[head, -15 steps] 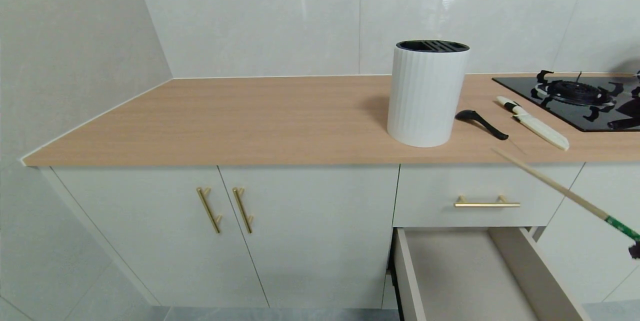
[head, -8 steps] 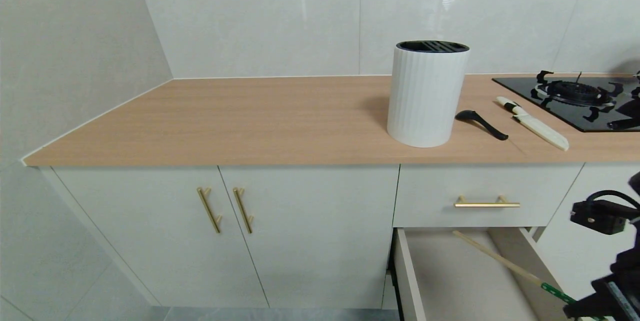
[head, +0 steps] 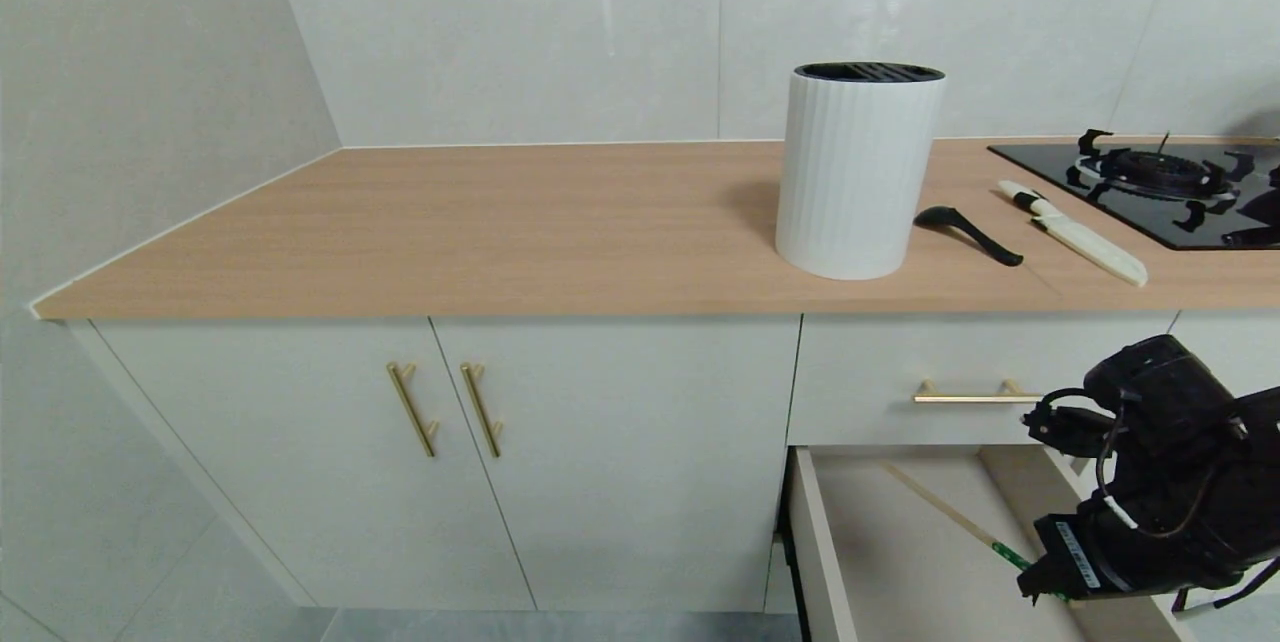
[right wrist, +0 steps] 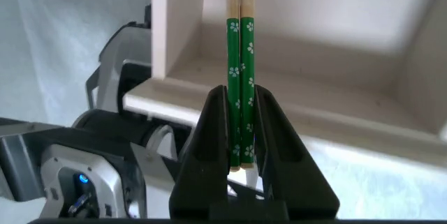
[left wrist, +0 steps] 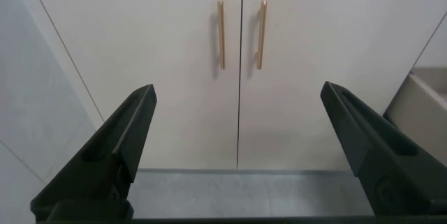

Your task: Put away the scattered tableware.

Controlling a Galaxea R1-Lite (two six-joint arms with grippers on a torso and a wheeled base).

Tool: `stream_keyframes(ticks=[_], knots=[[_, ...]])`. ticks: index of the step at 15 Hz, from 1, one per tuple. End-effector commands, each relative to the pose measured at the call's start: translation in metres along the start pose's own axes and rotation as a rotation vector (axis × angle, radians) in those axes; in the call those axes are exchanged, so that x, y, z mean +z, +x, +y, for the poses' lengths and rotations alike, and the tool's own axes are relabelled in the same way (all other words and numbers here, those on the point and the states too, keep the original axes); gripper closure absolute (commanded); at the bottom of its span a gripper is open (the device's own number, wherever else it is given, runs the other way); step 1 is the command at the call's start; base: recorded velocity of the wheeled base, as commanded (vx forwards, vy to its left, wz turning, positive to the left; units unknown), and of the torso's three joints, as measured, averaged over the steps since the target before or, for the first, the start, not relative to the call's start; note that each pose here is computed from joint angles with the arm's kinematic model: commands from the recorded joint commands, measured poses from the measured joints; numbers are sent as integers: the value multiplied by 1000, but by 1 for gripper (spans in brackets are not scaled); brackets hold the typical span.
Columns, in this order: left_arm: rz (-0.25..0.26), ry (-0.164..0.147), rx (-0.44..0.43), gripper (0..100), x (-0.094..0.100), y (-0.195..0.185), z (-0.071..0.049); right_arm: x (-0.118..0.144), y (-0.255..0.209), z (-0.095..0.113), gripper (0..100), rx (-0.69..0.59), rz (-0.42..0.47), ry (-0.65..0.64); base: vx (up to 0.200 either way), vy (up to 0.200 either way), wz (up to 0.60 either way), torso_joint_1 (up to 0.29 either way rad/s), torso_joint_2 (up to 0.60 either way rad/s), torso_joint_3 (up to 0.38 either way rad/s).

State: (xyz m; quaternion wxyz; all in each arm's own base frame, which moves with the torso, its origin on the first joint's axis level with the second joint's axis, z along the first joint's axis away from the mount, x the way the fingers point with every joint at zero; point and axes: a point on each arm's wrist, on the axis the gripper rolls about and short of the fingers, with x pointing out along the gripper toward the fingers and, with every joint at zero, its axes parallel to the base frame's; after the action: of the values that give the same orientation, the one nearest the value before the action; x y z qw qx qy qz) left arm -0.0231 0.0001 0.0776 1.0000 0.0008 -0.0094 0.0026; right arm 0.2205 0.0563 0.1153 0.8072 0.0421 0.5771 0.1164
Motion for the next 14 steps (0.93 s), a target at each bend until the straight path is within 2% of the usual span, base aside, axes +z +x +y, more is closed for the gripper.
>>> stream_keyframes(ticks=[1,10,14], knots=[[2,0,1,0,0,0,0,3,12,0,100,-5,27,-3,0,0,0,-119,413,290],[2,0,1,0,0,0,0,13,27,0,100,-6,-8,-12,0,0,0,-76,428,341],[2,0,1,0,0,0,0,29,30,2,100,-6,-97,-34,0,0,0,-5,84,74]])
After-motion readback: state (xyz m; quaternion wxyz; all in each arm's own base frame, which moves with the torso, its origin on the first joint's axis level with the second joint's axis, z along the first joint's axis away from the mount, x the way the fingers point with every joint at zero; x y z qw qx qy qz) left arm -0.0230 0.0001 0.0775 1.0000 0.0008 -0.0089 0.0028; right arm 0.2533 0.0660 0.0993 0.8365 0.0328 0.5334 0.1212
